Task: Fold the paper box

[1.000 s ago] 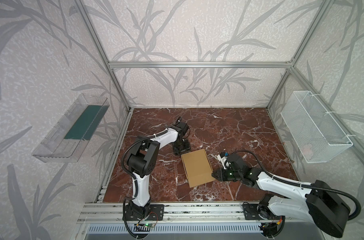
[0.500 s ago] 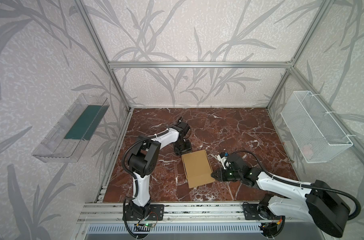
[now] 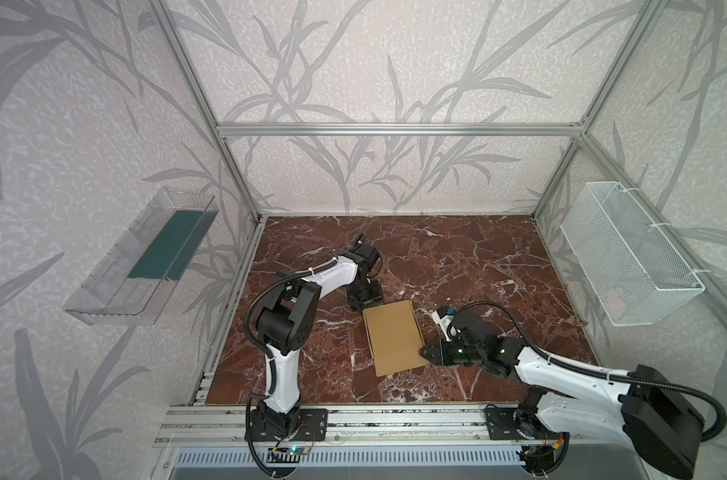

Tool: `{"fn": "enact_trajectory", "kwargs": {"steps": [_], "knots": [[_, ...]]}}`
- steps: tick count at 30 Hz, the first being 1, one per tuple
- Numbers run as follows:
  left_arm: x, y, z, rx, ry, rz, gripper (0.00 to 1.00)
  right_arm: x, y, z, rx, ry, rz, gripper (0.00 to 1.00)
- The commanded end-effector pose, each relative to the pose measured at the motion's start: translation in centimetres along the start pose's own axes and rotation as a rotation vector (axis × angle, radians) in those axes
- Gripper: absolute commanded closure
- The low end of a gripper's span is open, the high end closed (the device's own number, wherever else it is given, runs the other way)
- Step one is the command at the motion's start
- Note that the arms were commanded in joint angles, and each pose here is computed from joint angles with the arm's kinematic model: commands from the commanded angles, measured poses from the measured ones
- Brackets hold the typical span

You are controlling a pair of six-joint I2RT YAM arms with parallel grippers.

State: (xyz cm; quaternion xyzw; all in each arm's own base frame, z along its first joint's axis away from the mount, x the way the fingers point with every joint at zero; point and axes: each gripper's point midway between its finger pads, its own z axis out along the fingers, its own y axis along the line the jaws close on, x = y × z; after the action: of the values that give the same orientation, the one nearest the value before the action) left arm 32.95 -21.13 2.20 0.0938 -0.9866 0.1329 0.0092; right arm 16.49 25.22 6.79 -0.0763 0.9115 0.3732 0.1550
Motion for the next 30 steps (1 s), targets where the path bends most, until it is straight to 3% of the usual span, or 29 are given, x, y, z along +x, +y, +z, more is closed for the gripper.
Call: {"fn": "enact_trajectory", "kwargs": {"steps": [1,15,30], "knots": [[2.8,2.4,2.6,-0.092,0.114,-0.019,0.36,0.5,-0.8,0.2,0.035,0.010,-0.003,0.65],[3.0,2.5,2.9,-0.088,0.118,-0.032,0.36,1.3,-0.7,0.9,0.061,0.024,-0.025,0.62],[3.3,2.5,3.2,-0.089,0.124,-0.031,0.36,1.2,-0.3,1.3,0.038,0.022,-0.004,0.69]]}}
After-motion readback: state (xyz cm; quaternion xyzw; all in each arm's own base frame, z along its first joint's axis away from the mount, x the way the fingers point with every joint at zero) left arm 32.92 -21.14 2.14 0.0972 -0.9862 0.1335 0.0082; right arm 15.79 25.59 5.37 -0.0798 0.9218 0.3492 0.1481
